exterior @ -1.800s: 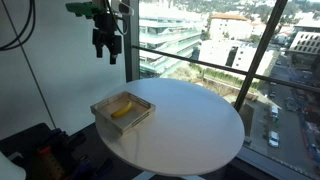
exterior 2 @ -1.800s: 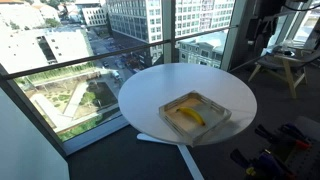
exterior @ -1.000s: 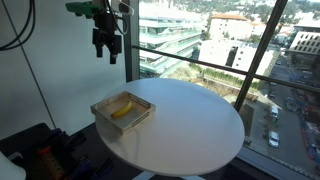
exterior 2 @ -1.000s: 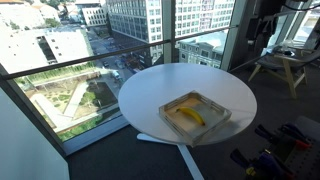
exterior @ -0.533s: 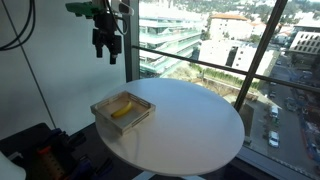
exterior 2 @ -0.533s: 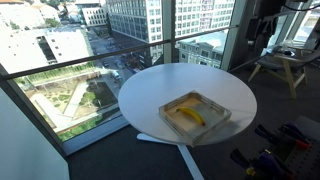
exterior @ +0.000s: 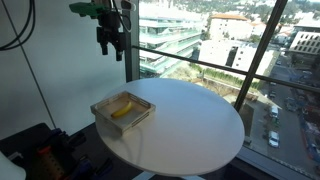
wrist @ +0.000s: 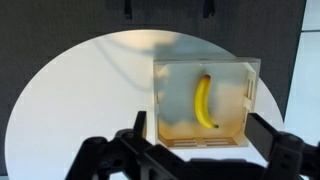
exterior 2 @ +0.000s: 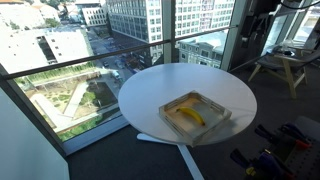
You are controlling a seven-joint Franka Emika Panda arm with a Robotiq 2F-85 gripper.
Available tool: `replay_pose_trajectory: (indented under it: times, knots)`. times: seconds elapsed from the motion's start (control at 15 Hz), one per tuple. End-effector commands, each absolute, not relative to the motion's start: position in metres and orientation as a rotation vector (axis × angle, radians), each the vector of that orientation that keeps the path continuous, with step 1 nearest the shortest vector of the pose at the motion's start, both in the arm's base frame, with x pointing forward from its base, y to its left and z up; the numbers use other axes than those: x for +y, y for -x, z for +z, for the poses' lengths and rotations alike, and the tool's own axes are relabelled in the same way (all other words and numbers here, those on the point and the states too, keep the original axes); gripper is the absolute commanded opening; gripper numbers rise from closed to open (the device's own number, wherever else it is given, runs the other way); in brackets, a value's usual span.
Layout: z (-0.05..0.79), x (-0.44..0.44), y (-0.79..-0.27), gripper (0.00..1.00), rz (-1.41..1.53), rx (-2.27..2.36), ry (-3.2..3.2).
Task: Put the banana on the table
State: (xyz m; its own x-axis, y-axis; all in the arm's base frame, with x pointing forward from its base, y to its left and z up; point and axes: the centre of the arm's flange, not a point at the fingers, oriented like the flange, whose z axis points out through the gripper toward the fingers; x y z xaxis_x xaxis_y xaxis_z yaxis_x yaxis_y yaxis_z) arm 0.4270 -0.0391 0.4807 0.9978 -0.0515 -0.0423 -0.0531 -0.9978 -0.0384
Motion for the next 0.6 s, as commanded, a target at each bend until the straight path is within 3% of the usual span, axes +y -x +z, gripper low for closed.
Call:
replay_pose_trajectory:
  times: [0.0,0.53]
  knots:
    - [0.49,-0.037,-0.441,1.0,-0.037,-0.006,3.107]
    - [0.496,-0.025,-0.481,1.0,-0.159,-0.122,3.092]
